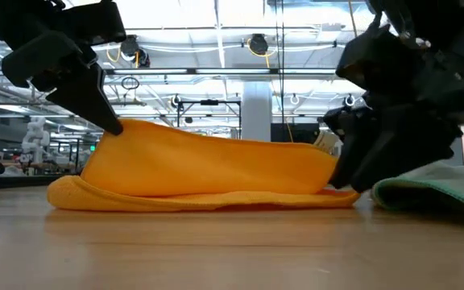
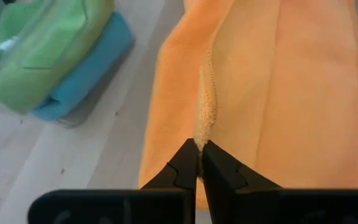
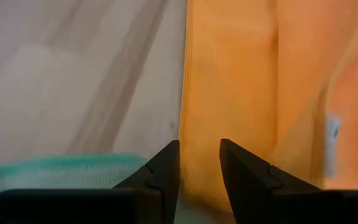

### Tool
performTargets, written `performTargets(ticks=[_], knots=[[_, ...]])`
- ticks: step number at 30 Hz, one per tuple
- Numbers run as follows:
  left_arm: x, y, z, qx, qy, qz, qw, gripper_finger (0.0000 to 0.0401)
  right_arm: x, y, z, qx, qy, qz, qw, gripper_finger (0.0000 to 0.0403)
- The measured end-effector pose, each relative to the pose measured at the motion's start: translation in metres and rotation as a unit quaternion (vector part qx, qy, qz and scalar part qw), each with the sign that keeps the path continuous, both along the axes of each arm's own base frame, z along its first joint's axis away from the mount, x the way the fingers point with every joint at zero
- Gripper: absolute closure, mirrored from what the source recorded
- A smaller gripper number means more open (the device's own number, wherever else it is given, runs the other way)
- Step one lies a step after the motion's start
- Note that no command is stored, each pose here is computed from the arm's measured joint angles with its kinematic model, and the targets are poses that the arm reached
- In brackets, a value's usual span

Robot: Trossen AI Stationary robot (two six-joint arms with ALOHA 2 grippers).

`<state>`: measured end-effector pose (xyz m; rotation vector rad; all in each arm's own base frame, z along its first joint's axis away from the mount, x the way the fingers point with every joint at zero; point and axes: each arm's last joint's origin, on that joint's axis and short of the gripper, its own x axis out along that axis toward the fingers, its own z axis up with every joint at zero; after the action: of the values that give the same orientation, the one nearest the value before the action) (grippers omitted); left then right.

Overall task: Fold microfiber towels
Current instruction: Fold the yellow towel

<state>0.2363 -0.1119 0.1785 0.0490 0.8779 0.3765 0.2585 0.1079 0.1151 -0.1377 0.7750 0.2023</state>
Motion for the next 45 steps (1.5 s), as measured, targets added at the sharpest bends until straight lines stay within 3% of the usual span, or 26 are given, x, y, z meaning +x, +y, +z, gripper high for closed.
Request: performTargets(ticks=[9,30,40,45], knots=[[-0.002,-0.015,0.007,-0.011,0.007,-0.052,0.999,0.0389,-0.009,-0.004,-0.008,-0.010,0.064,-0.015,0.998,0.0320],[-0.011,-0.034,0.009,-0.022,-0.012,-0.076,0.997,0.0396,-0.009,-0.003,-0.008,0.002,0.066,-0.010,0.998,0.0328],[-0.007,-0.039,0.010,-0.070,-0.033,-0.078,0.994,0.0396,-0.012,-0.004,-0.002,0.006,0.065,-0.007,0.998,0.0328],[-0.006,-0.040,0.010,-0.087,-0.041,-0.077,0.992,0.0371,-0.014,-0.005,0.012,0.016,0.045,-0.005,0.999,0.0328]])
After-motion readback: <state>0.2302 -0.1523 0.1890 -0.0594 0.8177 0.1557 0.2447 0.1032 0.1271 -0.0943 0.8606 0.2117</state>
